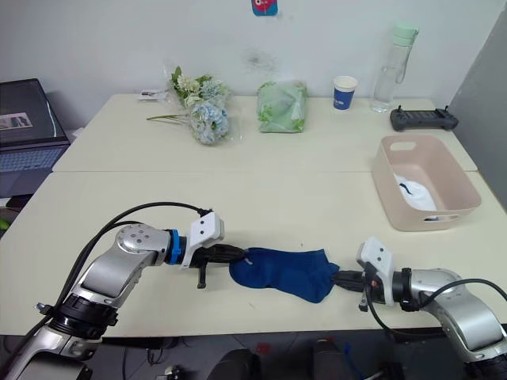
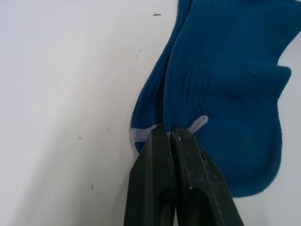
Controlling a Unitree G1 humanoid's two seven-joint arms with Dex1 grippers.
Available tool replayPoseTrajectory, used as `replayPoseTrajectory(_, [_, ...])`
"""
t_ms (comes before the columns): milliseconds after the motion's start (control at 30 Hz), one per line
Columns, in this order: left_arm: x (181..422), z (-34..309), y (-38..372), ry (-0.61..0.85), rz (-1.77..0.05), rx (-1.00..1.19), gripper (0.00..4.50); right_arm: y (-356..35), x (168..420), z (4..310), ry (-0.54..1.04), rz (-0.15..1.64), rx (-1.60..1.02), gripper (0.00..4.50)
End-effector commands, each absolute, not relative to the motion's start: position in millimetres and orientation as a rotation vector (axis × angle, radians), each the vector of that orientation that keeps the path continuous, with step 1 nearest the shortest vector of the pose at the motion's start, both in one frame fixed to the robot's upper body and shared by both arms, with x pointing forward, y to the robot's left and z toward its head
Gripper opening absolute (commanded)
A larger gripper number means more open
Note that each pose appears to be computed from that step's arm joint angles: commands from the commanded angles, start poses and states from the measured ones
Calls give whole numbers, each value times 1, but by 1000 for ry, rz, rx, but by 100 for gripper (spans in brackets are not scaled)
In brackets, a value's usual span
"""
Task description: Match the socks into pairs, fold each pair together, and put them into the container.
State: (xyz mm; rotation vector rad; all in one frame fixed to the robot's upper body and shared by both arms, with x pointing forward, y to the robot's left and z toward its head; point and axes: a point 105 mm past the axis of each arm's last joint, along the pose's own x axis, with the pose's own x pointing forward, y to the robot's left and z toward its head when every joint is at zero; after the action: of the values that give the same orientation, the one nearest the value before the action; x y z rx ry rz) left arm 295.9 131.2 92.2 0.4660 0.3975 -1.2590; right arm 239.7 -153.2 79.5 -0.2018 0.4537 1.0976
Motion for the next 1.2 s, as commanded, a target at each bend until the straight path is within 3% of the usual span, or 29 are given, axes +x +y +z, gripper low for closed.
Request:
replayPoseTrajectory(33, [295, 109, 133, 364, -1274, 473, 3, -150, 244, 102, 374, 1107, -213, 0])
replayPoseTrajectory(833, [304, 102, 132, 390, -1239, 485, 3, -157, 256, 98, 411, 1092, -267, 0])
replayPoseTrajectory(867, [306, 103, 132, 386, -1232, 485, 21, -156, 257, 99, 407, 1089, -263, 0])
replayPoseTrajectory(967, [308, 106, 132, 373, -1224, 478, 90, -156, 258, 100, 396, 1085, -260, 69])
replayPoseTrajectory(1200, [313, 126, 133, 312, -1193, 468, 321, -159, 266, 126, 287, 1044, -212, 321])
